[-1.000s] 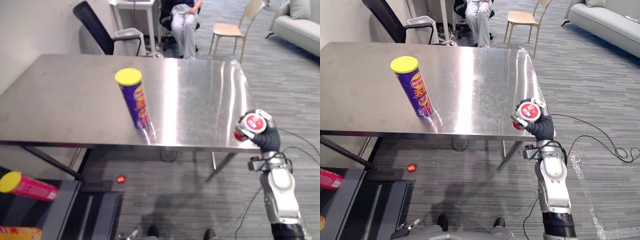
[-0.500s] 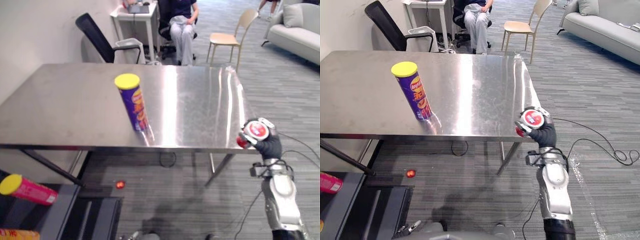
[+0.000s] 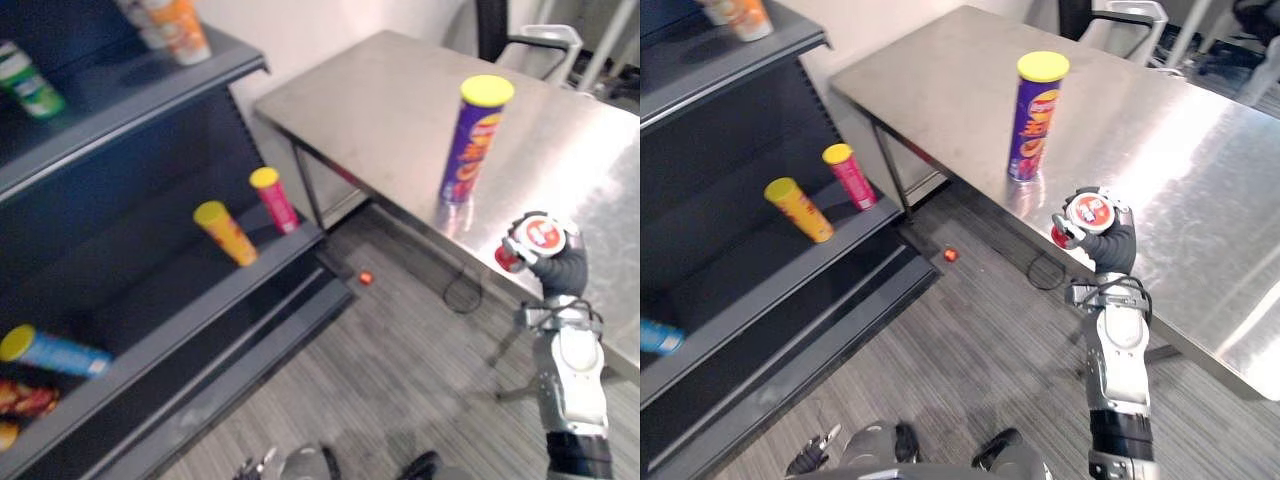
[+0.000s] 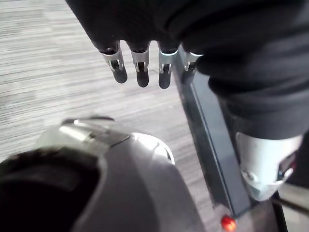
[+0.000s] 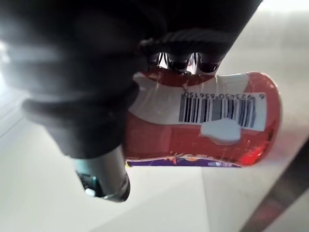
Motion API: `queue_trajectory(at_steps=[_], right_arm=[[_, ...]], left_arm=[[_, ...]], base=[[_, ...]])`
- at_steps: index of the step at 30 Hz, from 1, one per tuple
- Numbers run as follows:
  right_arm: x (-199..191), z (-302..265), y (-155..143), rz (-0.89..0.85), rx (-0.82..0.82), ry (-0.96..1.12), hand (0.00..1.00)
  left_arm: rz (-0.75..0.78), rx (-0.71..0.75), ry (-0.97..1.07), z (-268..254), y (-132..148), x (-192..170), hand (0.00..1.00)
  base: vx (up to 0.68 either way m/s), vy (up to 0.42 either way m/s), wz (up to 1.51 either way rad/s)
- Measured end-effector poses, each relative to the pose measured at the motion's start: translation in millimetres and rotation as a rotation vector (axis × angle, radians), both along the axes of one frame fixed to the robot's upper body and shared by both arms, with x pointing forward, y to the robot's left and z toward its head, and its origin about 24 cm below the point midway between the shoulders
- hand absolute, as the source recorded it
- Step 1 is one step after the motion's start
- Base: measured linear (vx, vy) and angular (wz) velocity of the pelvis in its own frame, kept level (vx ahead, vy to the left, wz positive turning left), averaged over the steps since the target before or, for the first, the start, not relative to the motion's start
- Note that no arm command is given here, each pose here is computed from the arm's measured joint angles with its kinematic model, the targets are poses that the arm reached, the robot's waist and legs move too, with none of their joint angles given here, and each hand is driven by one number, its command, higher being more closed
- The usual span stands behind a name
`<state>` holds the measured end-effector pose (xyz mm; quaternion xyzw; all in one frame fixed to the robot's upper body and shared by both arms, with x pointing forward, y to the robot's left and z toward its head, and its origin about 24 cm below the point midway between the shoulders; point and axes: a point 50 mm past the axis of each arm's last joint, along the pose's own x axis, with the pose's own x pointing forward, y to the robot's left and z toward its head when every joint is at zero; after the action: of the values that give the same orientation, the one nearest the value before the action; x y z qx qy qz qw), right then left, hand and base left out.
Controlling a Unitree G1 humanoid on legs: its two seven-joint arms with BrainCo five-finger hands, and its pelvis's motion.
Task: Put the gum and the chips on the shelf.
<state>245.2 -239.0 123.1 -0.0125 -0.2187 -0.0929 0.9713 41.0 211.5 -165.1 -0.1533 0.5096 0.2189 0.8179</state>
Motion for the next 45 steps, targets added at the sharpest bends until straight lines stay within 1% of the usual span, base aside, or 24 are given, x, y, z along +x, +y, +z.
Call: queue_trajectory(at_steps=[2, 5, 8, 11, 13, 14, 16, 21, 30, 37, 40, 43, 45], right_arm=[[-7.2, -2.0, -11.7, -0.061, -0.006, 0.009, 1.0], [-9.0, -4.5, -16.3, -0.1, 0.032, 0.012, 1.0], [-8.7, -4.5, -16.7, -0.115, 0.019, 0.017, 1.0], [-4.3, -6.8, -5.8, -0.085, -0.014, 0.035, 1.0], [-3.0, -12.6, -1.0, -0.075, 0.007, 0.054, 1.0], [-3.0, -18.0, 4.3, -0.064, 0.032, 0.069, 1.0], [-3.6, -21.2, 6.7, -0.051, 0.03, 0.084, 1.0], [-2.9, -28.9, 7.1, -0.042, 0.032, 0.117, 1.0], [-1.6, -35.7, 10.6, 0.002, 0.019, 0.152, 1.0], [8.6, -36.4, 35.9, 0.12, -0.001, 0.16, 1.0], [14.0, -31.1, 46.0, 0.167, -0.016, 0.141, 1.0], [14.1, -32.5, 48.1, 0.18, -0.02, 0.151, 1.0], [10.9, -37.4, 48.4, 0.186, -0.019, 0.169, 1.0]], left_arm=[[0.033, -0.029, 0.043, -3.7, -5.5, -14.0, 0.0], [0.048, -0.022, 0.035, -2.8, -0.1, -11.7, 0.0], [0.034, -0.019, 0.028, -2.6, -0.9, -6.5, 0.0], [0.027, 0.011, 0.026, -0.9, 7.2, -3.4, 0.0], [0.028, 0.038, 0.018, 1.3, 16.7, 0.6, 0.0], [0.04, 0.062, 0.016, 3.5, 26.1, 0.5, 0.0], [0.065, 0.068, 0.025, 3.6, 29.4, -3.6, 0.0], [0.101, 0.063, 0.043, 2.4, 29.6, -10.7, 0.0], [0.108, 0.047, 0.003, 3.7, 29.6, -5.1, 0.0], [0.097, 0.051, -0.066, 8.2, 28.3, 10.4, 0.0], [0.138, 0.035, -0.096, 9.4, 28.2, 14.8, 0.0], [0.085, 0.028, -0.101, 9.1, 21.5, 19.5, 0.0], [0.016, 0.044, -0.105, 9.6, 18.6, 25.4, 0.0]], base=[[-0.2, 0.134, 0.98], [-0.18, 0.22, 0.83], [-0.09, 0.261, 0.73], [-0.12, 0.247, 0.19], [-0.13, 0.145, -0.02], [-0.14, 0.101, -0.06], [-0.12, 0.08, -0.05], [-0.05, 0.035, -0.2], [0.08, 0.005, 0.01], [0.04, 0.007, 0.01], [-0.02, 0.13, 0.09], [-0.01, 0.354, 0.65], [0.04, 0.275, 1.28]])
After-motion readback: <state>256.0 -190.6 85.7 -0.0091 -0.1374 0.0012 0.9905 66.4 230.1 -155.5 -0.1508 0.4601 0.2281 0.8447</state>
